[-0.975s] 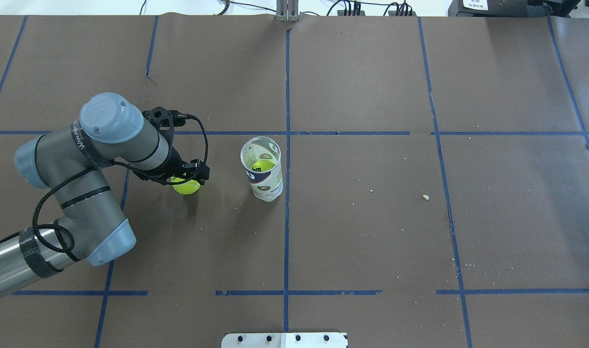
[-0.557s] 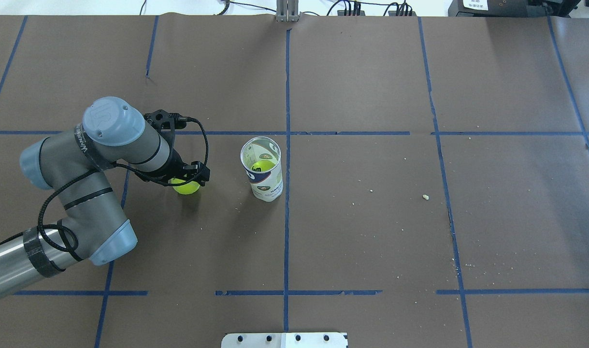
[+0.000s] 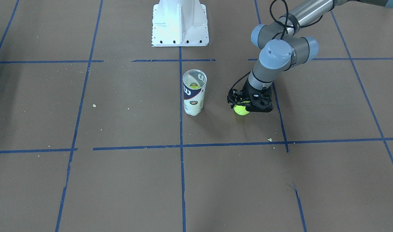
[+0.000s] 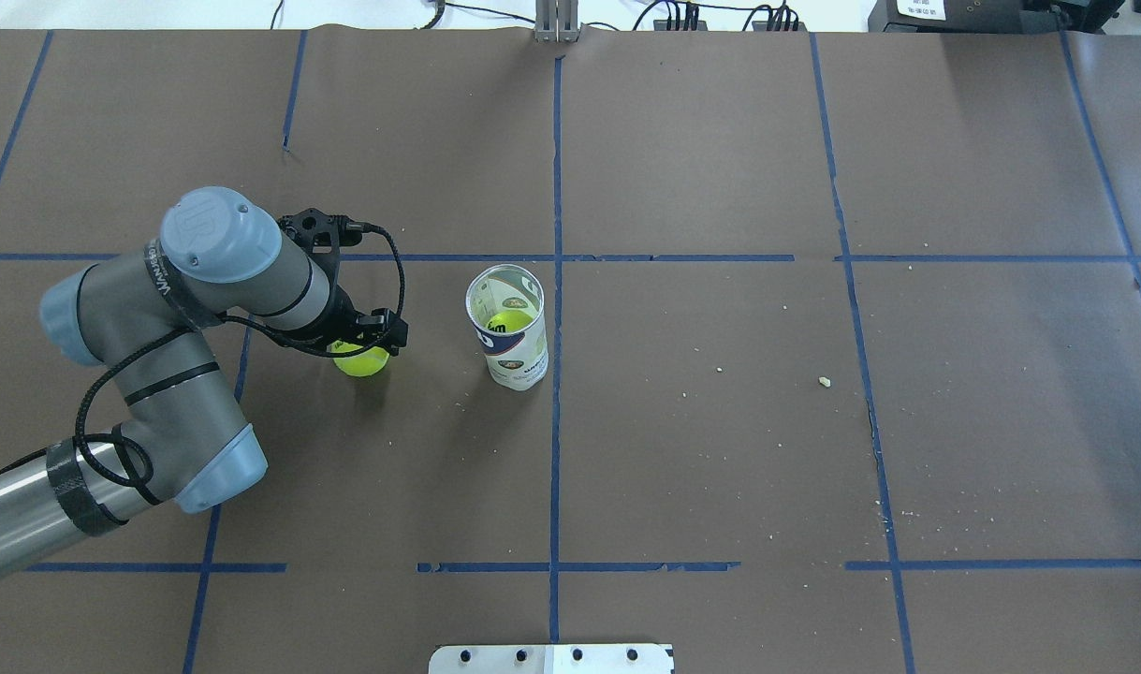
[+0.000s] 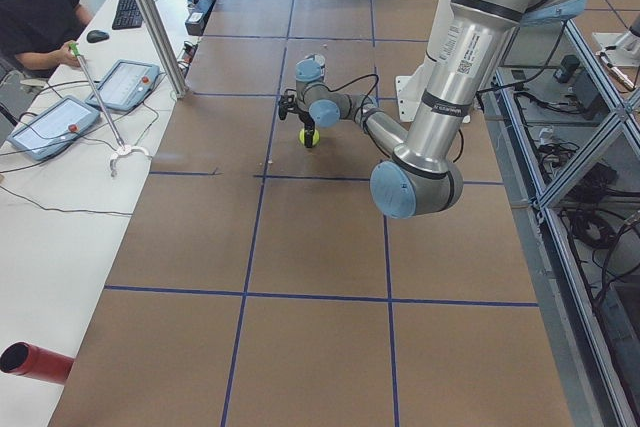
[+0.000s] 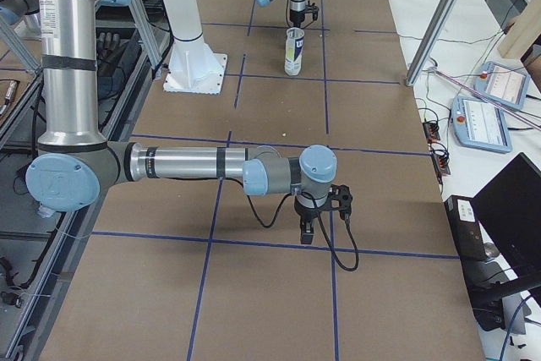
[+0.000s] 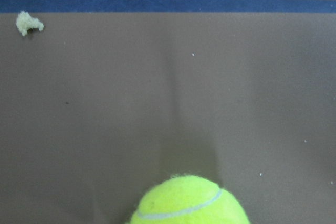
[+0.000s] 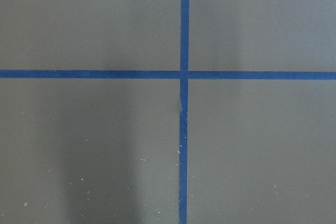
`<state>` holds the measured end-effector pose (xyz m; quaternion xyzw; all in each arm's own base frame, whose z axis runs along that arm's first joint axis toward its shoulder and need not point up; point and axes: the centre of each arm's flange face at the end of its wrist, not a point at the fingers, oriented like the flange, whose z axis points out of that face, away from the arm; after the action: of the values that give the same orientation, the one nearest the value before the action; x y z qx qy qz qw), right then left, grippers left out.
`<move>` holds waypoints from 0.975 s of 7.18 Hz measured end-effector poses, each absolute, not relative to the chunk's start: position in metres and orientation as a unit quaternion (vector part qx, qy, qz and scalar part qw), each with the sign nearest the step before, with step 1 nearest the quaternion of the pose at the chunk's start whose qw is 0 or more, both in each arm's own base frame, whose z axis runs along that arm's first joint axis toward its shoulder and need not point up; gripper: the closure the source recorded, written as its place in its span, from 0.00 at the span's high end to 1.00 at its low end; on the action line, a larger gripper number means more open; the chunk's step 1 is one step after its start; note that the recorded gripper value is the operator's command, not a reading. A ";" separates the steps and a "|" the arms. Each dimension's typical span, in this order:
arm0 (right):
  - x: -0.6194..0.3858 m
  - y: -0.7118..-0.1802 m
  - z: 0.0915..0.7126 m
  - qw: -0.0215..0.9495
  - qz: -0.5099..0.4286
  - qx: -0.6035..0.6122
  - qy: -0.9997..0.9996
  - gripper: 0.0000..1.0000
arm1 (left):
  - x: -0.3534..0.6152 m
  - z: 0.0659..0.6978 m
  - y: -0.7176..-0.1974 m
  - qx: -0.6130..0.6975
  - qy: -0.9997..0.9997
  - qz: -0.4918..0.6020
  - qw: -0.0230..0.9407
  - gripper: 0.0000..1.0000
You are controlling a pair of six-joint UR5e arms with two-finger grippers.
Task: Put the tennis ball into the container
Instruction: 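Close the left gripper around the tennis ball, then lift the tennis ball with the left gripper and carry it over the canister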
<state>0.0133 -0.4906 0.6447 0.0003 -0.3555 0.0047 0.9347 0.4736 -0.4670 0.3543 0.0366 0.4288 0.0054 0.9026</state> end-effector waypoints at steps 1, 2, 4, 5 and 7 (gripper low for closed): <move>0.013 -0.491 0.645 0.935 0.005 0.000 -0.356 1.00 | 0.473 0.353 -0.468 0.042 0.429 0.004 0.902 0.12; 0.013 -0.491 0.645 0.935 0.005 0.000 -0.356 1.00 | 0.472 0.352 -0.468 0.045 0.431 0.003 0.901 0.00; 0.013 -0.491 0.645 0.935 0.005 0.000 -0.356 1.00 | 0.464 0.344 -0.468 0.051 0.434 0.001 0.899 0.00; 0.013 -0.491 0.645 0.935 0.005 0.000 -0.356 1.00 | 0.446 0.327 -0.471 0.056 0.435 -0.006 0.899 0.00; 0.013 -0.491 0.645 0.935 0.005 0.000 -0.356 1.00 | 0.388 0.269 -0.480 0.066 0.413 -0.016 0.908 0.00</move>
<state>0.0134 -0.4906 0.6446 0.0004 -0.3556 0.0047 0.9346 0.3877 -0.4802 0.2686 0.0663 0.4129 -0.0159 0.9082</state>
